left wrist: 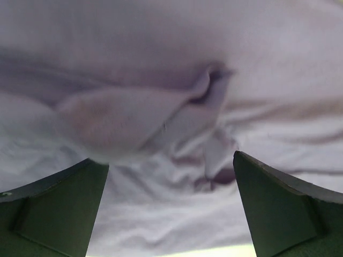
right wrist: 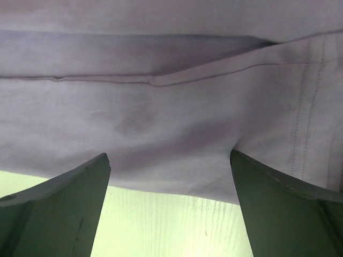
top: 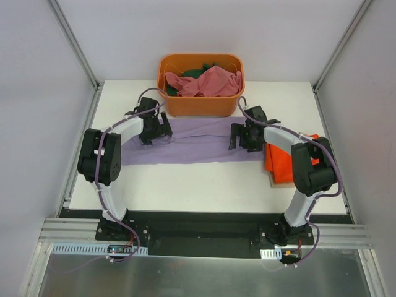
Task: Fold and stack the t-shirts
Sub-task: Fold the other side of the tshirt into a rectangle, then rotate the tshirt 75 degrees
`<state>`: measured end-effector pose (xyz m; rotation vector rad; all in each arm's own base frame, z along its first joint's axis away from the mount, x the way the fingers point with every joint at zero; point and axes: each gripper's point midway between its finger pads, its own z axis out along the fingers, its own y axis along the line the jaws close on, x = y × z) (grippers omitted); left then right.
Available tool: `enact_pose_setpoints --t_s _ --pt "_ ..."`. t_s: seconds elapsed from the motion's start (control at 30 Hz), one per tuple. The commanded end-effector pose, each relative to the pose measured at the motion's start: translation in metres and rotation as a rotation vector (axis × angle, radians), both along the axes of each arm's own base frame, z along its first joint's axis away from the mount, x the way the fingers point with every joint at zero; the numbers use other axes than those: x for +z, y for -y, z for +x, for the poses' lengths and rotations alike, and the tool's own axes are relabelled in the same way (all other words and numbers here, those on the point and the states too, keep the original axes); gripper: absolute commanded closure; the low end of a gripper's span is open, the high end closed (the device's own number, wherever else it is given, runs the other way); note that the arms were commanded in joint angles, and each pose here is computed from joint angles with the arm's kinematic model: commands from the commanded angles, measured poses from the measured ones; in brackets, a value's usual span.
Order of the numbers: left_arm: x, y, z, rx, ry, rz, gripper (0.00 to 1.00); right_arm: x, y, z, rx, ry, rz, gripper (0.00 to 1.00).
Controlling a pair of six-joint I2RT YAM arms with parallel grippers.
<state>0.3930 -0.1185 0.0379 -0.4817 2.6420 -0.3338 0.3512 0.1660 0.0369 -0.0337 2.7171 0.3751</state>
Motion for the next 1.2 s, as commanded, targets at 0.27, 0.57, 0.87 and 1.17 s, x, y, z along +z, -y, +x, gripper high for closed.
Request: enact_pose_setpoints --t_s 0.27,0.57,0.87,1.17 --pt "0.040 -0.098 0.130 0.133 0.206 0.234 0.01 -0.013 0.031 0.000 -0.081 -0.041 -0.052 0.04" --pt "0.089 -0.079 0.111 0.120 0.263 0.113 0.01 0.013 0.032 0.012 -0.062 0.039 -0.060 0.04" --pt "0.049 -0.028 -0.002 0.108 0.083 -0.111 0.01 0.043 0.013 0.049 0.049 0.164 -0.020 0.04" --pt "0.001 -0.044 -0.013 0.161 -0.034 -0.050 0.01 0.017 -0.017 0.090 0.129 0.159 0.064 0.04"
